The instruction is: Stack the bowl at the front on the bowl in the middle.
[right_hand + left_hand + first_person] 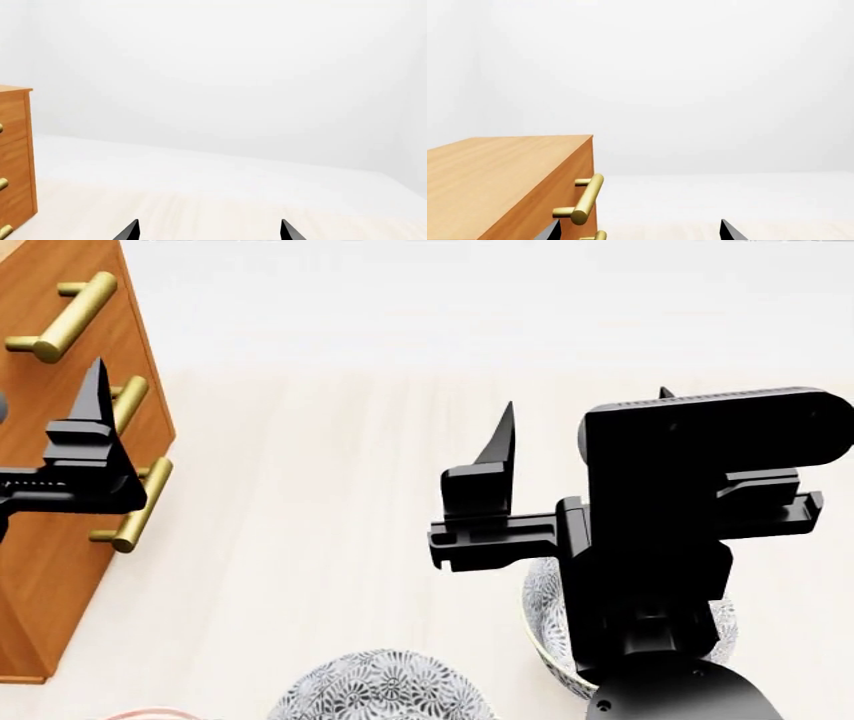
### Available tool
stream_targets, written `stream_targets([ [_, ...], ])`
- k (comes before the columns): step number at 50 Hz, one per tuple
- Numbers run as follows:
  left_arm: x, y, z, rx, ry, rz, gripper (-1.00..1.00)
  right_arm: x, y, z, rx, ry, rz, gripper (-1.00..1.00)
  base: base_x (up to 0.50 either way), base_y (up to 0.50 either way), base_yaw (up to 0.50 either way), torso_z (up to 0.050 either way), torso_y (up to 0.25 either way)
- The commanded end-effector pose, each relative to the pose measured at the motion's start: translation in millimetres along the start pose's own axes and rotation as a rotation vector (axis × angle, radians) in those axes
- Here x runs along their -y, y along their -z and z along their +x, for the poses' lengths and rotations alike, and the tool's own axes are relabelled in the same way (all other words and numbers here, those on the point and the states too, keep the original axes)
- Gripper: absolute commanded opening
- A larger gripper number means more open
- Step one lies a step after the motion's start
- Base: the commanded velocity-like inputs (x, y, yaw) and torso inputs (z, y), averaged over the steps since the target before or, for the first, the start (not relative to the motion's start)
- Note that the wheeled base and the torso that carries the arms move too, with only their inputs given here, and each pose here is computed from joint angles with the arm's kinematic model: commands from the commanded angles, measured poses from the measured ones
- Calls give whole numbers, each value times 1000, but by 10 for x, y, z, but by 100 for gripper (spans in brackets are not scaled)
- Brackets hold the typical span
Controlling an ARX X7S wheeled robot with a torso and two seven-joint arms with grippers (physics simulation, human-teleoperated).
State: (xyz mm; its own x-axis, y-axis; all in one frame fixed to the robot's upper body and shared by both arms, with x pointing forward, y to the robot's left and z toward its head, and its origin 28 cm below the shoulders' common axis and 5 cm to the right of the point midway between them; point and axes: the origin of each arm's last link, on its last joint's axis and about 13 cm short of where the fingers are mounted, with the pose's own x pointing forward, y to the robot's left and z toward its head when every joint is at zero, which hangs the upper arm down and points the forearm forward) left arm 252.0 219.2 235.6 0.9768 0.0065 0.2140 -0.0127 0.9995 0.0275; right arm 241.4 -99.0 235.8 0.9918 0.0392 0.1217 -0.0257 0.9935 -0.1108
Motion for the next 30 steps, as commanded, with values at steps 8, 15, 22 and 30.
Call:
stream_targets([
  [8, 11, 14, -7, -4, 3, -2, 100, 25, 16, 58, -42, 76, 16, 100, 125, 0, 0, 0, 1],
  [15, 14, 27, -7, -9, 5, -4, 100, 45, -52, 46, -53, 93, 34, 100, 0, 0, 0, 0, 0],
  [22, 6, 31, -5, -11, 3, -4, 100, 192, -276, 60, -109, 147, 102, 100, 0, 0, 0, 0, 0],
  [30, 7, -18, -30, -1, 11, -2, 100, 597, -704, 103, -267, 175, 188, 100, 0, 0, 0, 0, 0],
])
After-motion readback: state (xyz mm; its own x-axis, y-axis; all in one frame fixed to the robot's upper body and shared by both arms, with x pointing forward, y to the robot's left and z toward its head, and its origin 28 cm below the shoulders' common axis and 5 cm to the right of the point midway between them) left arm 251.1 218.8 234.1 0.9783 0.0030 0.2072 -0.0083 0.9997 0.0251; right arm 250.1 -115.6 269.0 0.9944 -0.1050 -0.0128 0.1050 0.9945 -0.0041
